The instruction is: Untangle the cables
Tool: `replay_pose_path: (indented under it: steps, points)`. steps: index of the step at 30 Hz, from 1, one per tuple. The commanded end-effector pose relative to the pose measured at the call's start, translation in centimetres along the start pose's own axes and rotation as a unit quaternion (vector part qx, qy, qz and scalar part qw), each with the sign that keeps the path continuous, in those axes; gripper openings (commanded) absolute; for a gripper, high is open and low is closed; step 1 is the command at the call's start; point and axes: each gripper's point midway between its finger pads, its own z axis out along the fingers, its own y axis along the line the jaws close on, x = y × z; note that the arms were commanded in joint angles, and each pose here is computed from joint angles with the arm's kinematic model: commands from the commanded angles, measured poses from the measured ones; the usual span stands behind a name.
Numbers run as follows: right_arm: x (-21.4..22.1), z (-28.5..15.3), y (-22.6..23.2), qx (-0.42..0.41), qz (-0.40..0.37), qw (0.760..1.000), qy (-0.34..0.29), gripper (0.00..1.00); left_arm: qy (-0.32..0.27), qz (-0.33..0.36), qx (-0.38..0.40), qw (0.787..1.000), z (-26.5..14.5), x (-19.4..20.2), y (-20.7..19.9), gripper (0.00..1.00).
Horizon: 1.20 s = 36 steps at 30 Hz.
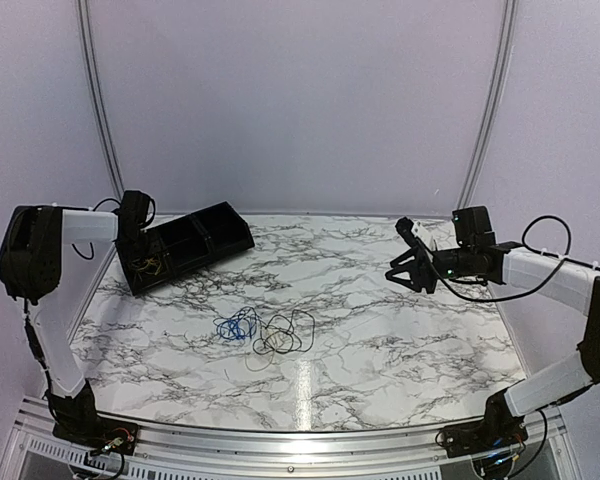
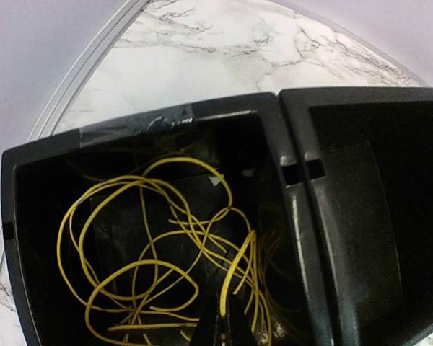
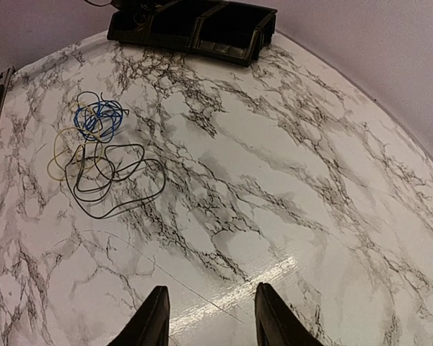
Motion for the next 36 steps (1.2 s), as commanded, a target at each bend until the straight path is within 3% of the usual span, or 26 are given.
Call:
replay_pose_path:
  steps: [1,6,16,21,25,31,32,34,36]
  points:
    - [-0.7,0.0,-0.7,0.003,-0.004,1.0,0.001,0.41,-0.004,-0.001,-0.022,1.0,-0.9,0.2,1.4,0.0]
    - [-0.5,0.1,-0.6,-0.002,-0.003,1.0,0.007,0.41,-0.003,0.01,-0.019,1.0,-1.1,0.2,1.4,0.0]
    - [-0.8,-0.2,-0.7,0.003,-0.008,1.0,0.003,0.41,-0.033,0.008,-0.009,0.999,-4.8,-3.2,0.8,0.4]
    - [-0.9,-0.2,-0.8,0.006,-0.012,1.0,0.005,0.41,-0.054,0.012,-0.002,0.998,-7.3,-4.3,1.0,0.46]
    - [-0.9,-0.4,-0.8,0.01,-0.019,1.0,0.007,0.41,-0.062,0.046,0.086,0.993,-10.2,-4.2,-2.5,0.46]
    - [-0.6,-0.2,-0.9,0.012,-0.021,1.0,0.01,0.41,-0.122,0.182,0.19,0.957,-17.7,-0.9,-10.3,0.52]
    - [-0.4,-0.1,-0.9,0.01,-0.019,1.0,0.011,0.41,-0.135,0.195,0.207,0.949,-18.9,-0.3,-11.3,0.6]
    - [-0.1,0.3,-0.8,0.003,-0.013,1.0,0.013,0.41,-0.153,0.22,0.249,0.931,-21.0,1.6,-13.0,0.96]
    - [-0.3,0.7,-0.9,-0.003,-0.004,1.0,0.01,0.41,-0.158,0.224,0.301,0.914,-22.5,3.1,-14.2,0.99]
